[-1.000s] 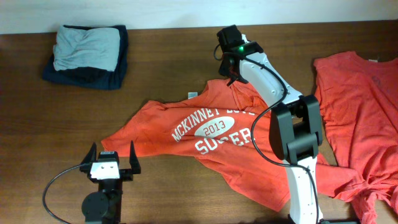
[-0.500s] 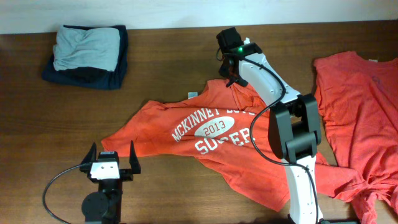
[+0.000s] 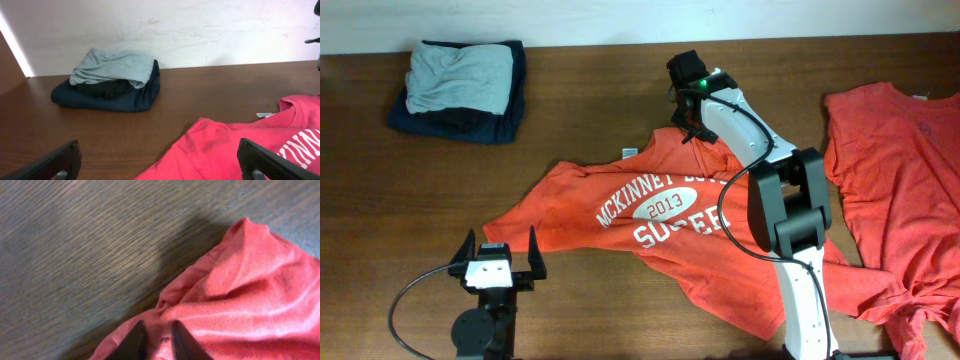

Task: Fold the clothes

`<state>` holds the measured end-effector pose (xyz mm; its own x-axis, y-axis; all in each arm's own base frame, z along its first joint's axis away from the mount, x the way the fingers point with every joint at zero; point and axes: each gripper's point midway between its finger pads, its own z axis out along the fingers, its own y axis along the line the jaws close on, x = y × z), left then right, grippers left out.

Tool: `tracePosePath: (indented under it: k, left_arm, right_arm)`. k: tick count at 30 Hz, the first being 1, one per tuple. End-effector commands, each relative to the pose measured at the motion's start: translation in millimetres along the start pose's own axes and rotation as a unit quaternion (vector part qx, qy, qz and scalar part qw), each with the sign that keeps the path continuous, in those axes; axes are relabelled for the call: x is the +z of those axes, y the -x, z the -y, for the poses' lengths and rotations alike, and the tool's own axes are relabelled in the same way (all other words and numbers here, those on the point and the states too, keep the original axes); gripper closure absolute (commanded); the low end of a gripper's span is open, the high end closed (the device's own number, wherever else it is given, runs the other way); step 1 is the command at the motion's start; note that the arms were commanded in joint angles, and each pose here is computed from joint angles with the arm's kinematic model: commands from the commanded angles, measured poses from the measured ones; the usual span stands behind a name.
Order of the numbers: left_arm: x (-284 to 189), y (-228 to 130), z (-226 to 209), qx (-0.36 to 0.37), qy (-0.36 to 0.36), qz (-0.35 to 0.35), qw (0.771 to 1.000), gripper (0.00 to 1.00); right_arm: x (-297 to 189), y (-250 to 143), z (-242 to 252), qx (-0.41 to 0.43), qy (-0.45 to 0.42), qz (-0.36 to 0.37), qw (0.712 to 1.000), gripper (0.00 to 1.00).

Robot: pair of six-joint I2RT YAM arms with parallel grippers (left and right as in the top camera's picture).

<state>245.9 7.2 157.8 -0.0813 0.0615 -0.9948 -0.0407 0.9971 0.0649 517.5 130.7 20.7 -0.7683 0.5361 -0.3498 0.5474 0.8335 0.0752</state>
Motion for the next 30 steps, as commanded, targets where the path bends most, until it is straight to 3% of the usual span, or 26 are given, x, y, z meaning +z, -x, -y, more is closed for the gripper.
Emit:
tracePosePath:
  k: [1, 9, 14, 23, 30]
  left_arm:
    - [-0.1, -0.8, 2.2, 0.006, -0.005, 0.001, 1.0, 0.01]
    - [-0.1, -0.9, 2.2, 0.006, -0.005, 0.001, 1.0, 0.01]
    - [-0.1, -0.9, 2.2, 0.006, -0.005, 0.001, 1.0, 0.01]
    - [-0.1, -0.9, 2.2, 0.006, -0.005, 0.001, 1.0, 0.01]
    - [-0.1, -0.9, 2.2, 0.006, -0.005, 0.001, 1.0, 0.01]
  right_arm:
    - [3.6, -1.0, 5.5, 0.005, -0.011, 0.0, 1.0, 0.96]
    - [-29.4, 31.5, -11.3, -0.126, 0.018, 0.027, 0.992, 0.96]
    - [-65.8, 44.9, -43.8, -0.226, 0.09, 0.038, 0.969, 0.96]
    - [-87.8, 42.8, -92.1, -0.276, 0.212, 0.049, 0.936, 0.96]
    - [-100.6, 45.3, -118.4, -0.282, 0.253, 0.08, 0.922, 0.96]
